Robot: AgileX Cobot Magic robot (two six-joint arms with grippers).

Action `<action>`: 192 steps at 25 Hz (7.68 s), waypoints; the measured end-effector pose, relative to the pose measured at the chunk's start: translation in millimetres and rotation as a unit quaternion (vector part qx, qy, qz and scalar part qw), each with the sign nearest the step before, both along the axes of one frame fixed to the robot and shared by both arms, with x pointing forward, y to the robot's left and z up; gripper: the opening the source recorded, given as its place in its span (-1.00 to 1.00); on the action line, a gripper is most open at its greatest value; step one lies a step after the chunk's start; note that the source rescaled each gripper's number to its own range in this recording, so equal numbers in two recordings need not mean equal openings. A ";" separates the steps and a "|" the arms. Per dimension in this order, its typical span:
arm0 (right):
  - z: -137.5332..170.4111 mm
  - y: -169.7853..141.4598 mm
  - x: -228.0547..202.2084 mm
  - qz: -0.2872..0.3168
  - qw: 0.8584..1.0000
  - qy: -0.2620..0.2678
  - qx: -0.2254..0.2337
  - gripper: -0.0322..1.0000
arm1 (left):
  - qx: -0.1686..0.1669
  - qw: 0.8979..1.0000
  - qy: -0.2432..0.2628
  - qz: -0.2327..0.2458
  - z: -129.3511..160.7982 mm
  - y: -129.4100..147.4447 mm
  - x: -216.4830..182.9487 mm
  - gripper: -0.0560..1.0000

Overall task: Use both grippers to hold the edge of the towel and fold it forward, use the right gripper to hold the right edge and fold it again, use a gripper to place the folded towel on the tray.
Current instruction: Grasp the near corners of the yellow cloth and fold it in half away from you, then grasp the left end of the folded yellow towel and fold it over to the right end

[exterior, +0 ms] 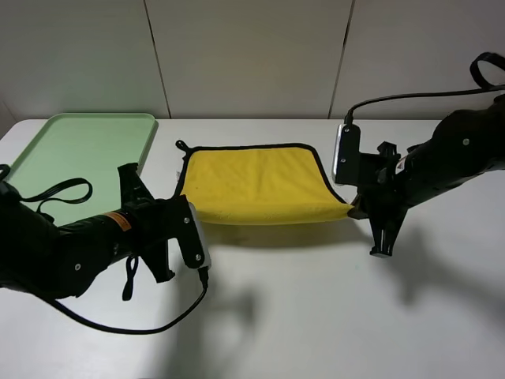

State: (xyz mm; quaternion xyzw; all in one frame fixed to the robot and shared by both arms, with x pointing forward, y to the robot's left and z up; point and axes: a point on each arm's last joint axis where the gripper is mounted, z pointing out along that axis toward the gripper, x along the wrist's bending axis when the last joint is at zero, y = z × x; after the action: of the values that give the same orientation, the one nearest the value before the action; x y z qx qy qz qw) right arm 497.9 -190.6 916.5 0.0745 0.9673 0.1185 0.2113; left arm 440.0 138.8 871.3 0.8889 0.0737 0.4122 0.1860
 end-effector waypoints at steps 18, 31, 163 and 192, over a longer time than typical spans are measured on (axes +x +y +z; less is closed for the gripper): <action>68.8 -6.2 -28.1 -0.056 0.995 -0.026 0.081 -0.94 | -0.166 0.980 -0.012 0.107 79.4 -0.5 -27.1 -0.89; 79.8 -6.1 -39.9 -0.073 0.991 0.000 0.113 -0.94 | -0.297 0.938 0.071 0.162 119.9 -10.0 -30.8 -0.89; 126.9 -9.3 -77.2 -0.315 0.902 0.154 0.250 1.00 | -0.186 0.902 0.099 0.376 67.4 19.0 43.1 1.00; 137.1 -90.7 -249.4 -0.327 0.848 -0.033 0.416 1.00 | -0.193 0.903 0.109 0.368 66.7 16.6 42.6 1.00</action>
State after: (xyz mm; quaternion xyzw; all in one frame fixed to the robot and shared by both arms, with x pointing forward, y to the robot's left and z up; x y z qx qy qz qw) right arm 248.4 -281.3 1053.6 0.4639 0.7391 0.4366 0.2189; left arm 482.6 155.4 938.0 0.7846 0.4934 0.3299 0.1794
